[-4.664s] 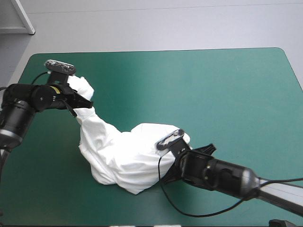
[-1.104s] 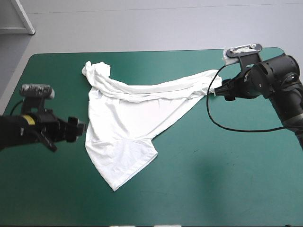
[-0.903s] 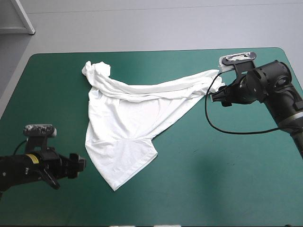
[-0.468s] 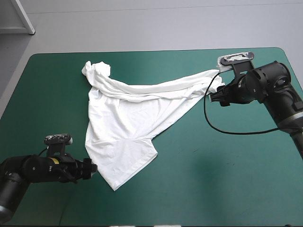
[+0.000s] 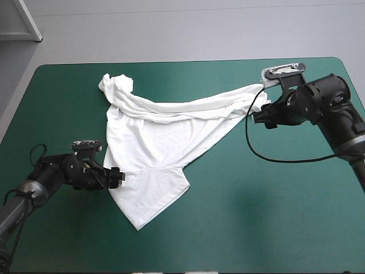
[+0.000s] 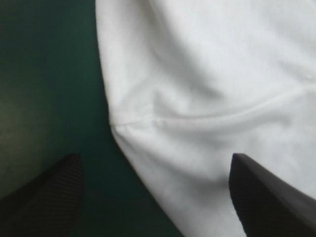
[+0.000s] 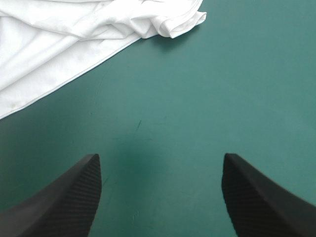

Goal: Fold the cloth

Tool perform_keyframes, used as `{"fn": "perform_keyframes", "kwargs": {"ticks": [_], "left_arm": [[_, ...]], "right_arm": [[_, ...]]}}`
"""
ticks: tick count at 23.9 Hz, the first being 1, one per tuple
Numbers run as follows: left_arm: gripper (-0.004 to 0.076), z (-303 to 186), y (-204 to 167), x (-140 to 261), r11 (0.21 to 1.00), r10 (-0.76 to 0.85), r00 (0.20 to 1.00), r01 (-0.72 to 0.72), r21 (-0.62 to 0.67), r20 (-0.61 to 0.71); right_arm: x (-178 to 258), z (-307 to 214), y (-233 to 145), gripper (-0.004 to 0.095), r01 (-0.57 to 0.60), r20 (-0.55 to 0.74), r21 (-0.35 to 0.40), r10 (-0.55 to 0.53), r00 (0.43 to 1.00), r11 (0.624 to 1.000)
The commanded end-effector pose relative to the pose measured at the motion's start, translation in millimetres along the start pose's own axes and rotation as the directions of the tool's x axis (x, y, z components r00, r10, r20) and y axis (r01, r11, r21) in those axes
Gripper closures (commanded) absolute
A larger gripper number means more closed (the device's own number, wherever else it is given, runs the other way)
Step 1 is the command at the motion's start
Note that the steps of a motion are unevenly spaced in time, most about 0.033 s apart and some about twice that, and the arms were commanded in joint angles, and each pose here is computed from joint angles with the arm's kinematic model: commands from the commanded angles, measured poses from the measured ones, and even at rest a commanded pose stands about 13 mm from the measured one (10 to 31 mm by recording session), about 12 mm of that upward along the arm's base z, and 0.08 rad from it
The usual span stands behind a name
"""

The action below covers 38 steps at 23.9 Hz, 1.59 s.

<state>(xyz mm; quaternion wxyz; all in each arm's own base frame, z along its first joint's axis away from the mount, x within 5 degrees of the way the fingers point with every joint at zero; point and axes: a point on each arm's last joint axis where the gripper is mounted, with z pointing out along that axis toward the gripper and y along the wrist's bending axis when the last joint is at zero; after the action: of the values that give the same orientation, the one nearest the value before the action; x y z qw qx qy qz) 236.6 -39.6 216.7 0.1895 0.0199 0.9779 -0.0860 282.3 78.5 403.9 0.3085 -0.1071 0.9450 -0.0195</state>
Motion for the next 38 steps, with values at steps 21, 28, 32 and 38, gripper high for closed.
{"fn": "perform_keyframes", "kwargs": {"ticks": [21, 28, 32, 38], "left_arm": [[0.0732, 19.5, -24.5, -12.4, 0.998, -0.042, 0.999, 0.043, 0.040, -0.029], [0.0732, 19.5, -24.4, -12.6, 0.998, -0.043, 0.999, 0.044, 0.039, -0.027], [0.0732, 19.5, -24.0, -12.6, 0.999, -0.038, 0.999, 0.039, 0.035, -0.026], [0.0732, 19.5, -23.9, -13.1, 0.999, -0.033, 0.999, 0.034, 0.034, -0.020]], "right_arm": [[-58.1, 228.3, -32.8, 0.0262, -0.036, 0.038, -0.086, 0.039, 0.999, 0.996], [-65.1, 260.2, -32.0, 0.0334, -0.026, 0.033, -0.086, 0.029, 0.999, 0.996], [-68.0, 263.1, -32.5, 0.0684, -0.020, 0.073, -0.079, 0.026, 0.997, 0.997], [-71.8, 254.1, -35.1, 0.0927, -0.008, 0.093, -0.057, 0.013, 0.996, 0.998]]}}
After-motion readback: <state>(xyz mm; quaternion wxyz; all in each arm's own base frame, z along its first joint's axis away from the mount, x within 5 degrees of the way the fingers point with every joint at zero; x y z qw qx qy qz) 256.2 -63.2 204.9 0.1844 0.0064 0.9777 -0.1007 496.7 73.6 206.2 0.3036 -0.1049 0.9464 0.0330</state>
